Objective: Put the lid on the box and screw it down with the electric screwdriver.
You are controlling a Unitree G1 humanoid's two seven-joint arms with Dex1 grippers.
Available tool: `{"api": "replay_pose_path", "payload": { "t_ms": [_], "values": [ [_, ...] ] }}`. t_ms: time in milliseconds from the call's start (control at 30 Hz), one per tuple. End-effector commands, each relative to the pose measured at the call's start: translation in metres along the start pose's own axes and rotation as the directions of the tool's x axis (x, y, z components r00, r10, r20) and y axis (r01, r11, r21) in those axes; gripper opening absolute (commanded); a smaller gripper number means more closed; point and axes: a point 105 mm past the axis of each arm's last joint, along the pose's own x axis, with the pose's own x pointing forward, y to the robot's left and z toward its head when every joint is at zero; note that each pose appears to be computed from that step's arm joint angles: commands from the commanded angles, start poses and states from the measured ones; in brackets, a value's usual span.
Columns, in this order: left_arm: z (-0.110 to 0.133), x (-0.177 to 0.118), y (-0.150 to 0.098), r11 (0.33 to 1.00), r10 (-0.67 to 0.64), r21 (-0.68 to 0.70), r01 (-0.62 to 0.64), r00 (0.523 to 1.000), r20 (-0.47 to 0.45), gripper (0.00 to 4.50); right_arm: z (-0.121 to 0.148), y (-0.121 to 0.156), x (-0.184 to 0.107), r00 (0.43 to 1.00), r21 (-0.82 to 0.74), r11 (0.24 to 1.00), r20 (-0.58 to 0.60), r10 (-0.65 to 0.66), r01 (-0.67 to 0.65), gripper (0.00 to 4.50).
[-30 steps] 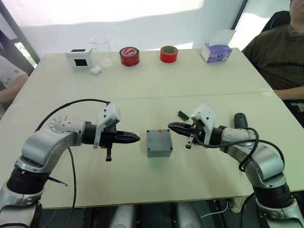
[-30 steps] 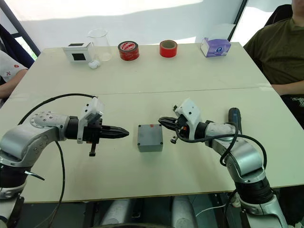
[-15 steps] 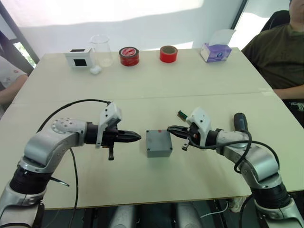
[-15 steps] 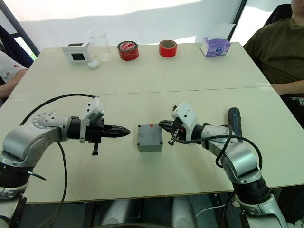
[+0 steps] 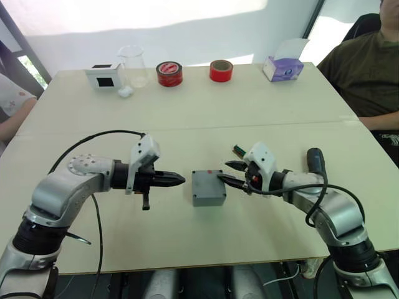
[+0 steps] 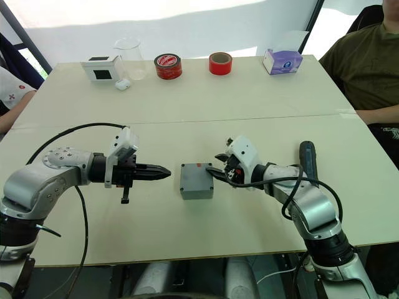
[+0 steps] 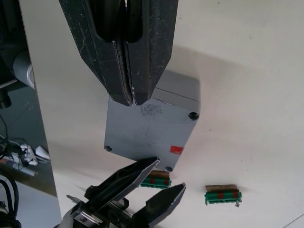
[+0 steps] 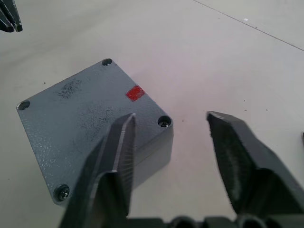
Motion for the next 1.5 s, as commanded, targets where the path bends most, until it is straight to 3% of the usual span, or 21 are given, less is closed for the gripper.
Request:
{"api": "replay_pose_path", "payload": {
  "t_ms": [33,67,100,267,300,367,533,700,767,900,1500],
  "values": [
    [0.012,0.0,0.0,0.999,0.001,0.05,-0.003,1.0,0.03,0.0,0.02,-0.013,-0.015,0.998,-0.007,0.999,0.04,-0.042,0.043,4.03],
    [0.013,0.0,0.001,0.999,0.003,0.053,-0.005,0.999,0.038,0.0,0.022,-0.015,-0.018,0.998,0.006,0.999,0.044,-0.05,0.05,4.41],
    [0.02,0.0,0.001,0.998,-0.007,0.063,0.003,0.998,0.057,0.0,0.028,-0.026,-0.027,0.995,0.063,0.994,0.038,-0.087,0.085,4.49],
    [0.036,0.003,0.0,0.992,-0.061,0.117,0.051,0.995,0.079,0.0,0.042,-0.055,-0.063,0.981,0.18,0.965,-0.037,-0.189,0.193,4.49],
    [0.042,0.006,-0.005,0.982,-0.11,0.163,0.097,0.991,0.071,0.0,0.038,-0.083,-0.085,0.943,0.237,0.915,-0.157,-0.294,0.325,4.49],
    [0.051,0.011,-0.013,0.959,-0.182,0.23,0.165,0.982,0.055,0.0,0.036,-0.11,-0.126,0.862,0.303,0.818,-0.311,-0.401,0.489,4.49],
    [0.052,0.021,-0.028,0.914,-0.285,0.306,0.266,0.959,0.017,0.0,0.017,-0.118,-0.174,0.765,0.336,0.739,-0.532,-0.363,0.584,4.49],
    [0.052,0.029,-0.036,0.895,-0.317,0.337,0.294,0.948,0.017,0.0,0.001,-0.12,-0.194,0.717,0.39,0.672,-0.625,-0.31,0.63,4.49],
    [0.049,0.034,-0.042,0.886,-0.336,0.345,0.309,0.942,0.017,0.0,-0.012,-0.117,-0.195,0.716,0.455,0.632,-0.656,-0.239,0.627,4.49],
    [0.046,0.036,-0.044,0.893,-0.332,0.334,0.303,0.943,0.032,0.0,-0.025,-0.108,-0.182,0.716,0.491,0.639,-0.684,-0.138,0.592,4.49],
    [0.044,0.031,-0.049,0.915,-0.258,0.328,0.235,0.966,0.029,0.0,-0.078,-0.11,-0.163,0.57,0.411,0.617,-0.819,-0.074,0.671,4.49]
  ]
}}
